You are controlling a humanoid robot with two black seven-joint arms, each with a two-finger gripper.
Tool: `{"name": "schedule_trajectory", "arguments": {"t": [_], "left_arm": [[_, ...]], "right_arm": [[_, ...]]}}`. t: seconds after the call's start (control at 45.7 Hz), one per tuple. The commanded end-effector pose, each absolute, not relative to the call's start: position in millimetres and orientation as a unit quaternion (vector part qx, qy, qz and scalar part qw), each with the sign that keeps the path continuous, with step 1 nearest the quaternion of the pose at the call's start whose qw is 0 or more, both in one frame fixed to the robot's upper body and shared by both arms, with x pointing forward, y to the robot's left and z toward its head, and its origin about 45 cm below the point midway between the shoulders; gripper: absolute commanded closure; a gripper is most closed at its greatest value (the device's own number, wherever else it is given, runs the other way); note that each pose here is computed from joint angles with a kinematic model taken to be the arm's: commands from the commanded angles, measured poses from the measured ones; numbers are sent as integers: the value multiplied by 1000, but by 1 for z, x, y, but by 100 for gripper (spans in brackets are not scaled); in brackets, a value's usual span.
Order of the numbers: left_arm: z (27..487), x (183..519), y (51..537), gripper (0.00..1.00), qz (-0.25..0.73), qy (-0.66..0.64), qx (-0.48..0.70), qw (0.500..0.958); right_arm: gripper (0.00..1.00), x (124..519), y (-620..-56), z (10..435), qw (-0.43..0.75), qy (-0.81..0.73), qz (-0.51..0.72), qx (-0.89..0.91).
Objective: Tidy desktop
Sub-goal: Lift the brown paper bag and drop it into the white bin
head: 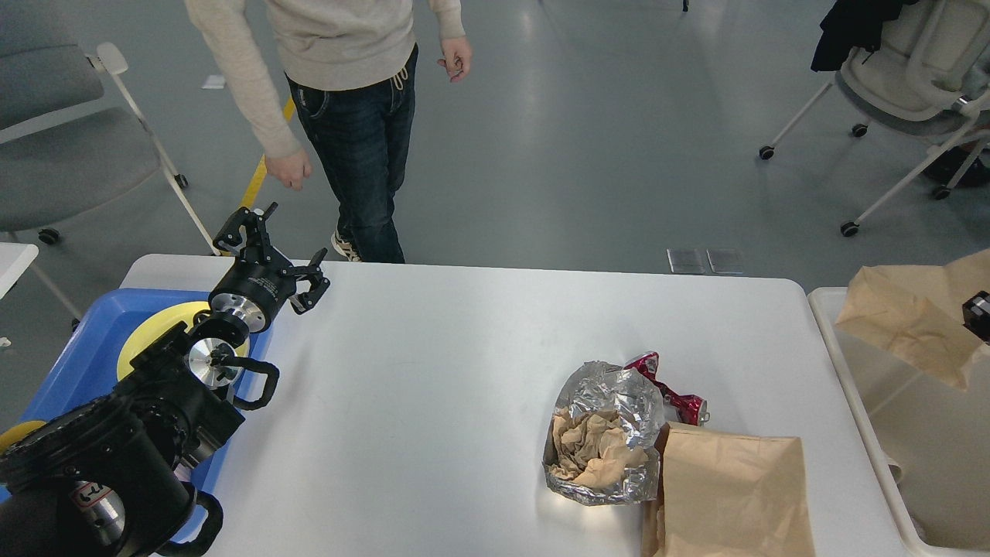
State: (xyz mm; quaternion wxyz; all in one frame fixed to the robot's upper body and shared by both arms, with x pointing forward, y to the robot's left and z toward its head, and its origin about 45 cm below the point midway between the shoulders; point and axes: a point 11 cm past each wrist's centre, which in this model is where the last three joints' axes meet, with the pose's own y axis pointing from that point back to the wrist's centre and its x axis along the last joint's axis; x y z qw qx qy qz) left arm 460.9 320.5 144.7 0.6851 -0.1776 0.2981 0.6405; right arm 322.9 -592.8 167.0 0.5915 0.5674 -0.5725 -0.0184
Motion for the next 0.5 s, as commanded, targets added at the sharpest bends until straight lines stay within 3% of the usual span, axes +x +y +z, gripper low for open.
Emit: {"name": "schedule_trajectory", "arguments": {"t": [0.0,0.109,0.131,0.241,0.263,0.482], "left_arm": [[145,461,321,4,641,298,-178,685],[145,461,320,4,640,298,-178,685],[145,461,320,4,640,298,-178,685],[145,461,320,4,640,298,-178,685],[145,461,320,4,640,298,-178,685],[145,461,320,4,640,298,-178,685]], "right_arm": [[100,286,-610,133,615,-575,-37,538],[100,271,-618,116,638,-568,-33,518],[94,268,-621,114,642,-567,-32,514],[11,259,-627,109,657,-564,-24,499],[0,259,-628,108,658,-564,-22,498],[0,247,-619,89,663,-548,-40,509]]}}
